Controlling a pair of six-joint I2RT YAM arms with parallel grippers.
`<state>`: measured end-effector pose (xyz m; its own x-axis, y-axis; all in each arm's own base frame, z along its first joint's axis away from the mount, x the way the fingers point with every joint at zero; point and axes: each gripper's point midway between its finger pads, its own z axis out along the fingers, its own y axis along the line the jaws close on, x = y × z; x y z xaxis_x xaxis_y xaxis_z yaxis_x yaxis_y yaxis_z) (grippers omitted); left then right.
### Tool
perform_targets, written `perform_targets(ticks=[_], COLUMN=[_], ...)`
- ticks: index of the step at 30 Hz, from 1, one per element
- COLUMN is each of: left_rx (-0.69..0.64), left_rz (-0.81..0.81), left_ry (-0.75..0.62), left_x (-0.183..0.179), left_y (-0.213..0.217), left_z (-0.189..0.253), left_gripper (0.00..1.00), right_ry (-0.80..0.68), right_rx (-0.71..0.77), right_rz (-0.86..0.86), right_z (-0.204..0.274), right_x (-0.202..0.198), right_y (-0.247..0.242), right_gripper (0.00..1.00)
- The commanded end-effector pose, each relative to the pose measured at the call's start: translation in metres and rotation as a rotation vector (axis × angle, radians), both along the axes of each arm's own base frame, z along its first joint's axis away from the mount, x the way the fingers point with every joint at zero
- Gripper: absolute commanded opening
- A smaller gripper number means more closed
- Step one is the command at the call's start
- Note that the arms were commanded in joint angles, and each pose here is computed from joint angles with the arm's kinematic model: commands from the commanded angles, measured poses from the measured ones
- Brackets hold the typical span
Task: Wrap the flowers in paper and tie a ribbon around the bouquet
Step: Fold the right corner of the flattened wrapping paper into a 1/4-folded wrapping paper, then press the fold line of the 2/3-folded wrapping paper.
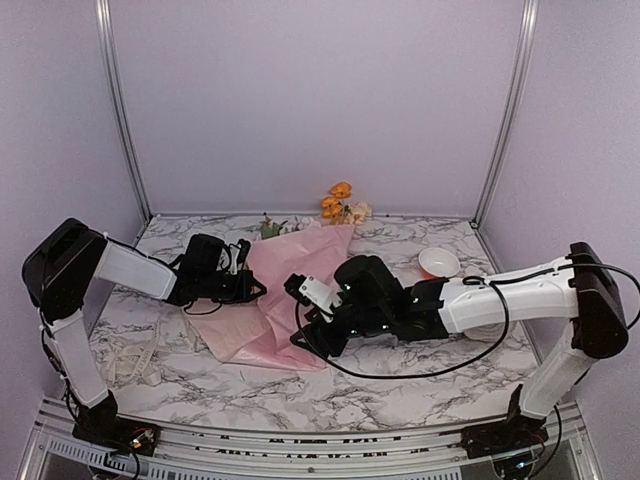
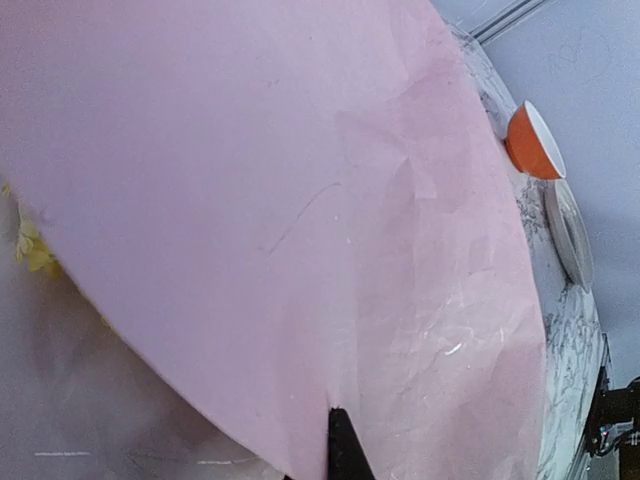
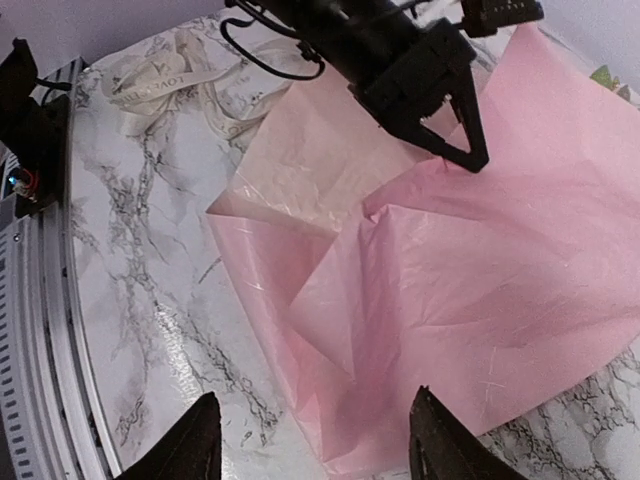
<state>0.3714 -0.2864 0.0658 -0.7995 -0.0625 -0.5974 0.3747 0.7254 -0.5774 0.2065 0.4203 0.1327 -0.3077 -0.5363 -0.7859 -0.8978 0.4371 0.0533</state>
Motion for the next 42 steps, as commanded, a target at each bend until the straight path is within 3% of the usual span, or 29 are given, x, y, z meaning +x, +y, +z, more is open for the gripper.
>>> perform_targets(ticks=[1,7,11,16,23,30,34,38,42], left_rx=[0.078,0.109,0.114,0.142,0.192,0.234,0.232,0.234,0.241], left_rz=[-0.030,-0.030,-0.049,-0.035,-0.041,-0.045,-0.058,-0.060,-0.054], left_ry=[0.040,0.043,0.036,0.024,0.011,0.008,0.006,0.007,0.005], left_x=[-0.009,-0.009,-0.008,-0.001,0.013,0.015,0.012,0.009,0.010], left_y=[0.006,0.010,0.007,0.012,0.014,0.018,0.018,0.019,0.020], left_z=[-0.026,-0.038,-0.040,-0.044,-0.049,-0.056,-0.054,-0.054,-0.054], left_gripper=[0.00,0.00,0.00,0.00,0.00,0.00,0.00,0.00,0.00], right_ry=[0.047,0.186,0.253,0.236,0.266,0.270,0.224,0.233,0.258], right_rx=[0.103,0.158,0.072,-0.076,-0.236,-0.198,-0.159,-0.025,-0.001], right_rz=[0.119,0.092,0.042,0.063,0.060,0.147,0.142,0.125,0.045], right_z=[0.016,0.001,-0.042,-0.079,-0.117,-0.094,-0.066,-0.032,-0.038], right_x=[-0.013,0.007,0.014,0.000,-0.023,-0.058,-0.052,-0.028,-0.001], right_y=[0.000,0.014,0.018,0.017,-0.015,-0.028,-0.032,-0.023,-0.010], right_gripper=[0.61,0.45,0.27,0.15,0.11,0.13,0.15,0.15,0.14])
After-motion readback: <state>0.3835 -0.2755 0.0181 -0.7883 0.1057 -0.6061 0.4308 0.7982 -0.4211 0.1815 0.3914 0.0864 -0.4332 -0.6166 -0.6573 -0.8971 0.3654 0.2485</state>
